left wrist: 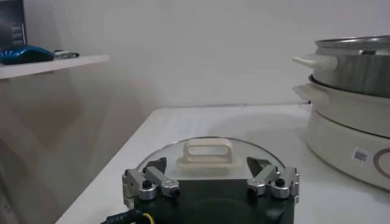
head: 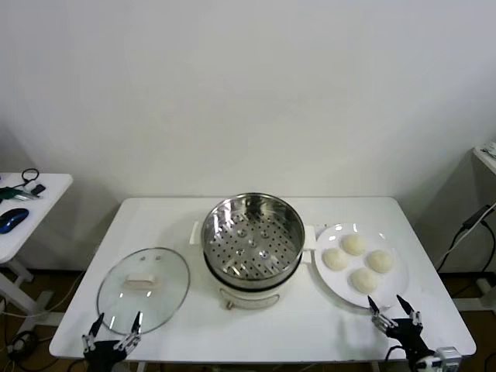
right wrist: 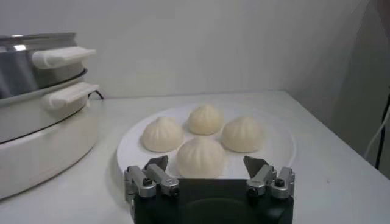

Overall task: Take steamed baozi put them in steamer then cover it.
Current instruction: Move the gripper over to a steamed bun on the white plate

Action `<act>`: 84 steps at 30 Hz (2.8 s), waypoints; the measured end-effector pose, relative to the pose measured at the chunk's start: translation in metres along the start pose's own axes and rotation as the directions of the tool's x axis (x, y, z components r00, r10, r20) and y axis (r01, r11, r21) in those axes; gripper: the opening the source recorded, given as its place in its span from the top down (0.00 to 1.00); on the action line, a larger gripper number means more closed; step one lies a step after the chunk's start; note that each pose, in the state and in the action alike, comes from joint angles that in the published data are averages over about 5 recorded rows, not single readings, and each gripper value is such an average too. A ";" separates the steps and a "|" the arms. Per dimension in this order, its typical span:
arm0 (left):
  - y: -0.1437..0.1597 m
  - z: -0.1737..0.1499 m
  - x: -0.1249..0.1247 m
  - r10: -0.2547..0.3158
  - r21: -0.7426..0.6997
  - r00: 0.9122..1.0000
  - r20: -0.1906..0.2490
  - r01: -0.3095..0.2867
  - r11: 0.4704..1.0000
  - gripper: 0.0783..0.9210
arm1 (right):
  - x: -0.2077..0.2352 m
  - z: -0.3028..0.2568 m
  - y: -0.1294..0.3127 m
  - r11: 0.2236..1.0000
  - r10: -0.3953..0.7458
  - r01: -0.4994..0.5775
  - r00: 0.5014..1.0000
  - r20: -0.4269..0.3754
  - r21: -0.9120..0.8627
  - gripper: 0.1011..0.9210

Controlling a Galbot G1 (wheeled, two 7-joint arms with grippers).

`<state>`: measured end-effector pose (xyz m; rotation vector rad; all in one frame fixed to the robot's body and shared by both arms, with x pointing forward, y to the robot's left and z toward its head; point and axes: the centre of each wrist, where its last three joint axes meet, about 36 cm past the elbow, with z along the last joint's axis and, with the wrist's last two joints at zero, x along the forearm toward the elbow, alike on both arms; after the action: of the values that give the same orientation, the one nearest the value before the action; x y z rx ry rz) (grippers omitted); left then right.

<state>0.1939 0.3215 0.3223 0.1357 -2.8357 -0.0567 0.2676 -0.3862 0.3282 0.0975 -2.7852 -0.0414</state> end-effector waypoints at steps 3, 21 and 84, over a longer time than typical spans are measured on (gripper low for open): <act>0.000 -0.001 0.000 0.001 -0.001 1.000 0.001 -0.001 1.000 0.12 | -0.006 -0.014 -0.005 1.000 0.003 -0.002 1.000 -0.006 0.020 0.12; 0.000 -0.006 0.000 0.018 -0.016 1.000 0.021 -0.017 1.000 0.12 | -0.164 -0.222 -0.074 0.773 -0.264 0.301 0.953 -0.149 0.559 0.12; -0.009 0.012 0.008 0.024 -0.045 1.000 0.014 -0.023 0.999 0.12 | -0.355 -0.275 -0.020 0.146 -0.012 0.853 0.508 -0.861 0.501 0.40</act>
<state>0.1833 0.3122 0.3131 0.0930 -2.8479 -0.1160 0.6968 -0.3848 0.4622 1.1093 -1.4284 1.2351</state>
